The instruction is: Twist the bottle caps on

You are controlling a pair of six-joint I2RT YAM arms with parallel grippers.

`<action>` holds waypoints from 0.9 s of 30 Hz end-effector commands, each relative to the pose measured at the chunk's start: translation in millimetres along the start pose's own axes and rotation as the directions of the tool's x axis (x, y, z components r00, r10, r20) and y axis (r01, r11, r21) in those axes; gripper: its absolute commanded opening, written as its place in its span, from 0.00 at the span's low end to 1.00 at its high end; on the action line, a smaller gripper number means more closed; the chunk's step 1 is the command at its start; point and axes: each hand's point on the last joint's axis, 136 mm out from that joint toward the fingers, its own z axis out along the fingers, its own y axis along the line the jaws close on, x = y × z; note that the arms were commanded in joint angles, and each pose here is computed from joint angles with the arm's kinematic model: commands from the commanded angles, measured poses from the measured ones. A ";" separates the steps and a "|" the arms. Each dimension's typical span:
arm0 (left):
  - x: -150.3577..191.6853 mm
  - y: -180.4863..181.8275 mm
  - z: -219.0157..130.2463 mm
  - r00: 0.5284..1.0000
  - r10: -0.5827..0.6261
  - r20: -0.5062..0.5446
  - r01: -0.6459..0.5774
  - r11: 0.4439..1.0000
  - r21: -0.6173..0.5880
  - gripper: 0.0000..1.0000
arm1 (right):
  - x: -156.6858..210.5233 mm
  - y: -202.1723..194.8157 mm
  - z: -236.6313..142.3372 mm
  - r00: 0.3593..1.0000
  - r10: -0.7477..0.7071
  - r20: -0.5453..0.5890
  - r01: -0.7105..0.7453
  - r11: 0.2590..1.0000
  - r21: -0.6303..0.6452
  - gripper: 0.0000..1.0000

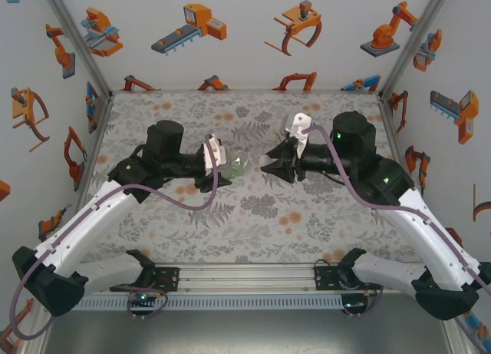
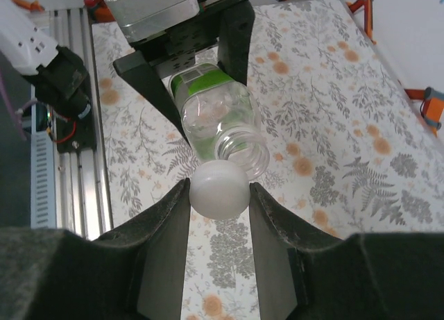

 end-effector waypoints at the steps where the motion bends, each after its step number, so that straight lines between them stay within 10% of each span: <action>1: -17.9 -10.0 -7.8 0.995 0.090 0.039 -0.091 0.996 0.026 0.09 | -14.0 16.6 -10.2 0.990 -0.131 0.045 0.134 0.989 -0.070 0.26; 27: -37.9 -38.0 -14.0 0.967 0.237 0.095 -0.246 0.964 0.098 0.05 | -15.4 34.1 -9.5 0.983 -0.164 0.076 0.176 0.968 -0.180 0.26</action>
